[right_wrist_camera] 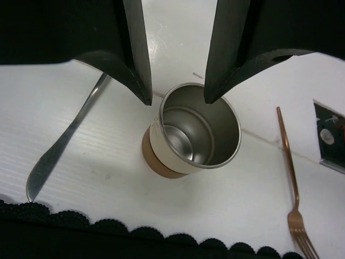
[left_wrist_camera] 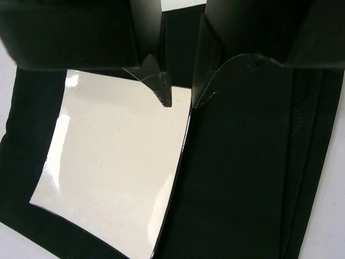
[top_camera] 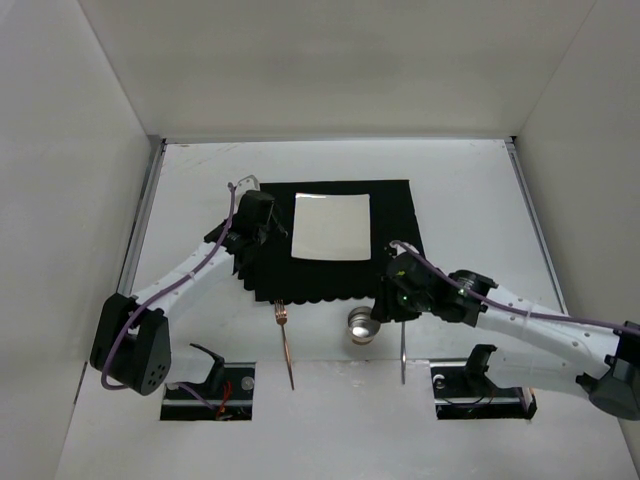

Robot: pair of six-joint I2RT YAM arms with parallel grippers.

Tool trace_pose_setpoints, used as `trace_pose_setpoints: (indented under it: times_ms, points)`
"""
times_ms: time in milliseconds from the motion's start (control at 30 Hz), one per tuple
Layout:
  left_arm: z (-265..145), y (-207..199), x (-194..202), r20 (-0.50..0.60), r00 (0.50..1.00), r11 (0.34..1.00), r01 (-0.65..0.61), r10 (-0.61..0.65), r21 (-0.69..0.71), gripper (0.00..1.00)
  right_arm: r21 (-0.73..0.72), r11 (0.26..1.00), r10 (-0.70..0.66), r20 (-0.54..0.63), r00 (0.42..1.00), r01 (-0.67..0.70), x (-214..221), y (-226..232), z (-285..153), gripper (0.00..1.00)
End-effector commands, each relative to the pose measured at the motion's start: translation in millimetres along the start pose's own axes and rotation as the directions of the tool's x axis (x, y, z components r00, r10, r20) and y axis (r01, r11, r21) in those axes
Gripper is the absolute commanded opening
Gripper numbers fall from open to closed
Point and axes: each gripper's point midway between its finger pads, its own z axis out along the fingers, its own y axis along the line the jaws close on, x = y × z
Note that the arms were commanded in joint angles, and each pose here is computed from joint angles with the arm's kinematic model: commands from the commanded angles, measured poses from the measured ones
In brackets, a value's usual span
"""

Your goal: Set the dinner table for one person

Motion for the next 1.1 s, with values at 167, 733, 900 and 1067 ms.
trace_pose_setpoints:
  times_ms: [167, 733, 900, 1067]
  points:
    - [-5, -5, -2, 0.026, 0.999, 0.999, 0.035, -0.036, 0.042, 0.22, 0.074, 0.997, -0.023, 0.031, 0.999, 0.02, -12, -8, 3, 0.44]
    - [-4, 3, 2, 0.022, 0.998, 0.998, 0.052, -0.053, 0.041, 0.23, 0.062, 0.998, -0.018, 0.056, 0.998, 0.014, -32, 8, -1, 0.07]
    - [-3, 6, 0, 0.019, 0.998, 0.997, 0.061, -0.061, 0.038, 0.24, 0.032, 0.998, 0.046, 0.197, 0.979, -0.053, -91, 6, -30, 0.07]
    - [-2, 5, -1, 0.006, 0.998, 0.997, 0.065, -0.065, 0.049, 0.24, 0.101, 0.985, 0.095, 0.358, 0.929, -0.139, -179, -28, -38, 0.07]
